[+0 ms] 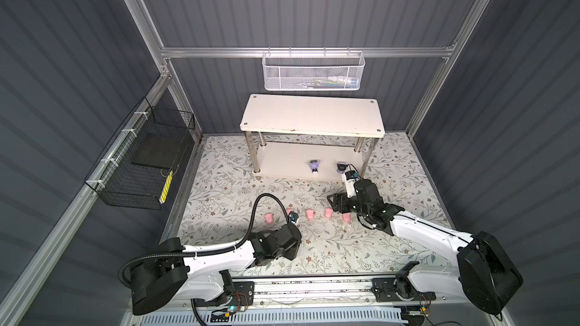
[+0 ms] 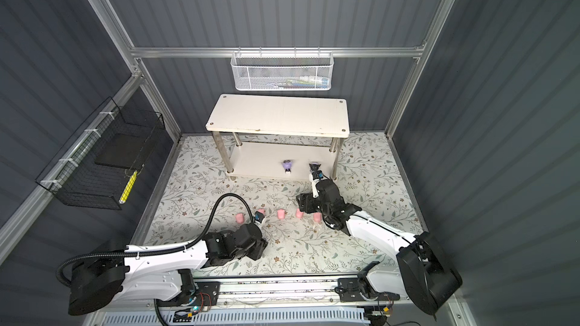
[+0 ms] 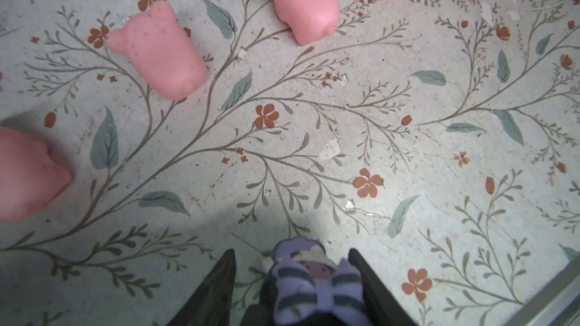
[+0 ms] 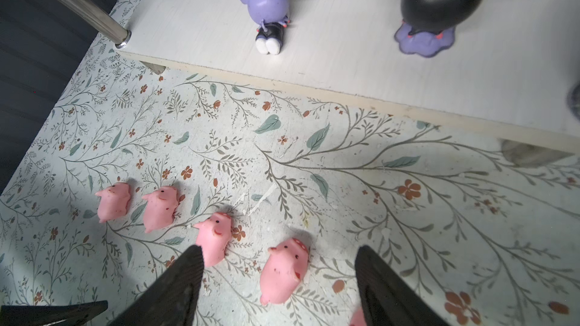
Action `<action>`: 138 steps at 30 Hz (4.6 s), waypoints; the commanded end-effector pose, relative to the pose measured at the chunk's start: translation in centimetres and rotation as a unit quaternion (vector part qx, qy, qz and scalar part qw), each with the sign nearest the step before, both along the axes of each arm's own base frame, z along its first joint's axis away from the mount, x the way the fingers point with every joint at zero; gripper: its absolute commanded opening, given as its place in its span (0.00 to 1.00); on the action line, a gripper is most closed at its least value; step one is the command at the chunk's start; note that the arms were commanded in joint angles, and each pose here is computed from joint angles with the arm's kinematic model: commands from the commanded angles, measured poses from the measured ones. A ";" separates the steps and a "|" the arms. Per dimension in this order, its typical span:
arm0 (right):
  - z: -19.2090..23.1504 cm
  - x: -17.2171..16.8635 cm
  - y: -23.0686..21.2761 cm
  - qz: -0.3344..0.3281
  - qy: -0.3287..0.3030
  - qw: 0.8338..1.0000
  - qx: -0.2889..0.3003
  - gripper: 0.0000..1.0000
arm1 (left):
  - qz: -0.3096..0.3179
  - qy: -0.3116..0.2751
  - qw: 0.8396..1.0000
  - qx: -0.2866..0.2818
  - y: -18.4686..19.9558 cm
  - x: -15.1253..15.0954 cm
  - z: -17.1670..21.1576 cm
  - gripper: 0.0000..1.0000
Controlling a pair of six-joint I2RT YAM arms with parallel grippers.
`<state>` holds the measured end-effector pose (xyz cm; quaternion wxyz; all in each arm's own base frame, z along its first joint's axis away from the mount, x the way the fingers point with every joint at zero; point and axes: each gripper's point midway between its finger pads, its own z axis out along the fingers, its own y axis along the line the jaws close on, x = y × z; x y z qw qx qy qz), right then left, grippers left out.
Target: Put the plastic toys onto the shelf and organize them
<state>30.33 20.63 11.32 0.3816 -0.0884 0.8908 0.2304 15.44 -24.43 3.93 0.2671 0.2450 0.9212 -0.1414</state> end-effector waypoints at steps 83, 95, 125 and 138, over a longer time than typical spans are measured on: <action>4.1 -1.0 -2.4 -0.027 -0.054 0.998 -0.014 0.78 | 0.208 -0.185 0.954 -0.110 -1.3 32.0 10.6 0.40; 3.6 -0.5 -2.1 -0.025 -0.048 0.998 -0.019 0.78 | 0.211 -0.169 0.958 -0.095 -0.6 32.9 8.8 0.41; 2.2 -0.3 -1.7 -0.022 -0.032 0.999 -0.024 0.78 | 0.225 -0.157 0.957 -0.091 -0.1 33.0 7.6 0.45; 1.8 -0.3 -1.6 -0.021 -0.028 0.999 -0.023 0.78 | 0.228 -0.156 0.957 -0.090 -0.1 33.2 7.4 0.49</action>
